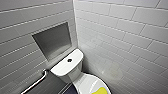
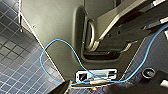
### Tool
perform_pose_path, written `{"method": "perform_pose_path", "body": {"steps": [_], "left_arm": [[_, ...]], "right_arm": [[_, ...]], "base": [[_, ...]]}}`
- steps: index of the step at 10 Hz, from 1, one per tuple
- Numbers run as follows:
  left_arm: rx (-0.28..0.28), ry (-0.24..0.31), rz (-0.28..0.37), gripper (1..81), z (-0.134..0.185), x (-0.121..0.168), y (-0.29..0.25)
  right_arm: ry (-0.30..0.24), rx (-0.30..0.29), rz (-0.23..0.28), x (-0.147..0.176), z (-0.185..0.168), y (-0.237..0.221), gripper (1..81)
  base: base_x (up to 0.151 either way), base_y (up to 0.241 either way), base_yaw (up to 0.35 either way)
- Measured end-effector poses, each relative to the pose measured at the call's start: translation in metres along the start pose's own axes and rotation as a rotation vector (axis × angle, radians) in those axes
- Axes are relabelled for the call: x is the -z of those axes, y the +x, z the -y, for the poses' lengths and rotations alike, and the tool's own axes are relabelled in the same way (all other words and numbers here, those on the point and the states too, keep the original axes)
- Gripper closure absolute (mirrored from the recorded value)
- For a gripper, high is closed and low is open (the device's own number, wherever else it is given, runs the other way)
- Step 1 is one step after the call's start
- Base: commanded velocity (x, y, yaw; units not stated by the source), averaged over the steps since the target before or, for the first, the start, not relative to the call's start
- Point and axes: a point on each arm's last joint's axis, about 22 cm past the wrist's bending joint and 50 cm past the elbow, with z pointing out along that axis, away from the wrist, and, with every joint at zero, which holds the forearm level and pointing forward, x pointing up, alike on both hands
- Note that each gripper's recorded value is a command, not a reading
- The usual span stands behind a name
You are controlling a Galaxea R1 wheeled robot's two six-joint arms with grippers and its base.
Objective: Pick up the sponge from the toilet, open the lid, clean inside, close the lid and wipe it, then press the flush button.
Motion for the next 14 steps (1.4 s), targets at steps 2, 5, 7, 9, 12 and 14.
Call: {"method": "perform_pose_path", "body": {"steps": [2,5,7,9,12,14], "left_arm": [[0.011,0.002,0.025,1.0,0.002,-0.006,0.001],[0.009,0.001,0.009,1.0,0.005,-0.018,0.023],[0.002,-0.002,-0.018,1.0,0.008,-0.029,0.046],[-0.002,-0.005,-0.04,1.0,0.01,-0.041,0.066],[-0.01,-0.01,-0.059,1.0,0.01,-0.051,0.083],[-0.009,-0.011,-0.057,1.0,0.01,-0.052,0.083]], "right_arm": [[0.015,0.006,0.031,-0.029,0.011,0.019,1.0],[0.063,0.036,0.045,-0.071,0.05,0.04,1.0],[0.086,0.044,0.024,-0.096,0.074,0.067,1.0],[0.092,0.01,0.007,-0.122,0.09,0.088,1.0],[0.1,-0.06,-0.036,-0.15,0.117,0.128,1.0],[0.092,-0.12,-0.036,-0.163,0.122,0.128,1.0]], "base": [[0.0,0.0,0.0],[0.0,0.0,0.0],[0.0,0.0,0.0],[0.0,0.0,0.0],[0.0,0.0,0.0],[0.0,0.0,0.0]]}}
